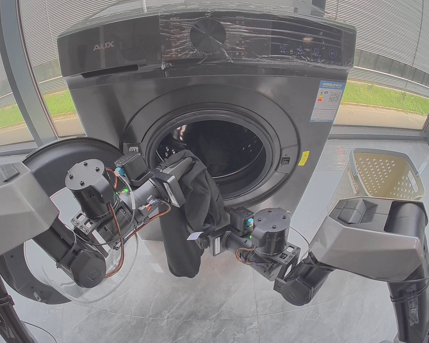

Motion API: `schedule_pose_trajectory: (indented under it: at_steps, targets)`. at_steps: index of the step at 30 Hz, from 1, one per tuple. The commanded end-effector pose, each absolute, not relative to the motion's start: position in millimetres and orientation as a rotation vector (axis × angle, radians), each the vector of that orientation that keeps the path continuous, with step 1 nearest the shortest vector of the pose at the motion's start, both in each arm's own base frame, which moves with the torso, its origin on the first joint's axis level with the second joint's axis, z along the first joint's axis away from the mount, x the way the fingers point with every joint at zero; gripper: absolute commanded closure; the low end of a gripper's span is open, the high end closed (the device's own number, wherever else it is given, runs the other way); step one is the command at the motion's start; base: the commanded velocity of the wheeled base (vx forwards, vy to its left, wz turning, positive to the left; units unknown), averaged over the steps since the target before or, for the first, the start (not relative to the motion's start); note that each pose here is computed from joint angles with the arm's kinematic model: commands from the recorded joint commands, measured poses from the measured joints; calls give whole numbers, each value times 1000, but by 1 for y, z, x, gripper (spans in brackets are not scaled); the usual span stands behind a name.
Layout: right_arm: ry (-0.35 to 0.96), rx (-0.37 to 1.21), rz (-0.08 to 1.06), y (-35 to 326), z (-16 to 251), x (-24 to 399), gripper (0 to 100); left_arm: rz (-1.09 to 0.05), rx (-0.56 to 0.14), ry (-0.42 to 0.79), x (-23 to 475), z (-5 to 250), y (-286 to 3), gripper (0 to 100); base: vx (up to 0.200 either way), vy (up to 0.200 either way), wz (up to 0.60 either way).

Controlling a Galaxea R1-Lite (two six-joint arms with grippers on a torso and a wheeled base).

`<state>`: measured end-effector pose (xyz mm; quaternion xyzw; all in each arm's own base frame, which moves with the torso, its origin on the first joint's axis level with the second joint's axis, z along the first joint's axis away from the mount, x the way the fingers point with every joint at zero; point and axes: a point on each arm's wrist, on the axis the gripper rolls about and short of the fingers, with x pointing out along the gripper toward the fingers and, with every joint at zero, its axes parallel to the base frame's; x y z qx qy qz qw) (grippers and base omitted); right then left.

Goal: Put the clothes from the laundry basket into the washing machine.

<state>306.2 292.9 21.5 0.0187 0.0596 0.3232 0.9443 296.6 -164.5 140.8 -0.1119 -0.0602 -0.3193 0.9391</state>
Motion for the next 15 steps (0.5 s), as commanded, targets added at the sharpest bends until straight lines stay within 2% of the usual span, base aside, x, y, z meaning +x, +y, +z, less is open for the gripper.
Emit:
schedule_pose_trajectory:
  at_steps: [1, 15]
  targets:
    - [88, 59, 598, 281, 33, 321, 0, -650, -230, -121, 297, 140, -164, 100, 0, 0, 0]
    - [78, 63, 601, 285, 32, 323, 0, -654, -232, -123, 296, 141, -164, 100, 0, 0, 0]
